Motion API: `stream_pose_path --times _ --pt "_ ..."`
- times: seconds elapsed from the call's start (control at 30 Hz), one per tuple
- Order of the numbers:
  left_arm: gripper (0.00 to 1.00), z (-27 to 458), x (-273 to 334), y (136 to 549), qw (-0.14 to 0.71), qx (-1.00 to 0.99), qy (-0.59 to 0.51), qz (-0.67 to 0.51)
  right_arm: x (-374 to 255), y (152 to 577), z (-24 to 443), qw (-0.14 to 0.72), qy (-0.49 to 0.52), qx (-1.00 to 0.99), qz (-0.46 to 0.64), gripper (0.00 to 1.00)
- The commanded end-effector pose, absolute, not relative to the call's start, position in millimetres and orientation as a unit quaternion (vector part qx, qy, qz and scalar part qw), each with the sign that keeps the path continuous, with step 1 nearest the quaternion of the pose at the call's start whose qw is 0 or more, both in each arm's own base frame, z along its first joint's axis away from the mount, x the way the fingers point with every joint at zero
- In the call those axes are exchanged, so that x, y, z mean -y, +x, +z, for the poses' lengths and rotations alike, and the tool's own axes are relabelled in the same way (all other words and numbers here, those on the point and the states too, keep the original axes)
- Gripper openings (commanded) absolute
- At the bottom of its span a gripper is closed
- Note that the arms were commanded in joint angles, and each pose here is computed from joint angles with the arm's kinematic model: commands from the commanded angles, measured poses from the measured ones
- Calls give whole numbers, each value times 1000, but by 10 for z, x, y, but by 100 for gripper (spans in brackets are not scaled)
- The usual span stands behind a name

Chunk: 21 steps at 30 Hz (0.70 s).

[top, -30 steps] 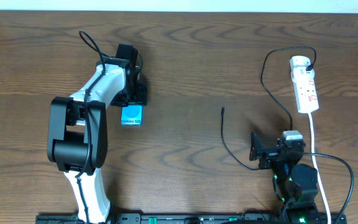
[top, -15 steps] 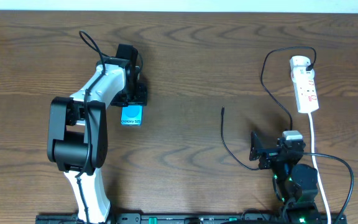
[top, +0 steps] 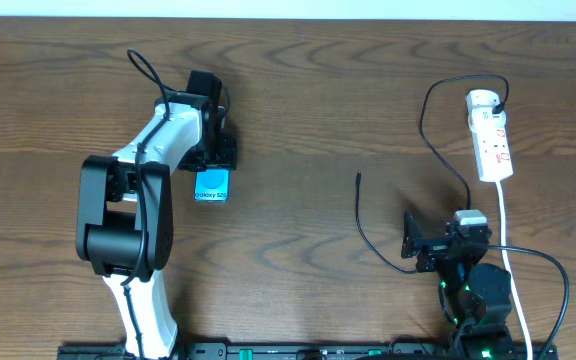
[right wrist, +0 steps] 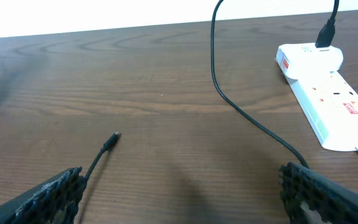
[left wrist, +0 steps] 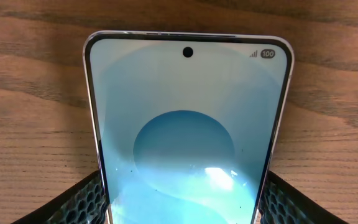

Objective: Plug charger to phone and switch on socket
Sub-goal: 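Lift the phone with the left gripper and tilt it upright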

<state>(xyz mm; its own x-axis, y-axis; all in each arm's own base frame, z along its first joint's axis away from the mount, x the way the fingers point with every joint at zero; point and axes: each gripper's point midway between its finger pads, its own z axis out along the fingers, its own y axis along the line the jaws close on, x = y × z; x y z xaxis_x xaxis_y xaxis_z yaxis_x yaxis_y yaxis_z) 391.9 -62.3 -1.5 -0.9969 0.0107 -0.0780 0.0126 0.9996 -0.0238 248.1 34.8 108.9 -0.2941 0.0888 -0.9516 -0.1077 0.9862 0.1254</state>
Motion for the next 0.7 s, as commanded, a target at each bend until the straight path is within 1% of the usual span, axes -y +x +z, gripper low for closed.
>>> stream_pose_path --times 0.0,0.33,0.47,0.67 --pt "8 -26 586 3871 32 -999 11 -5 -331 2480 1082 594 0 -801 81 99" --pt "7 250 596 3932 65 -998 9 -10 -331 2480 1082 594 0 -801 81 99" --pt "8 505 609 3970 95 -995 9 -16 -331 2480 1082 594 0 -801 82 99" --pt "7 1013 613 3951 148 -988 -18 -30 -331 2480 1082 594 0 -801 81 99"
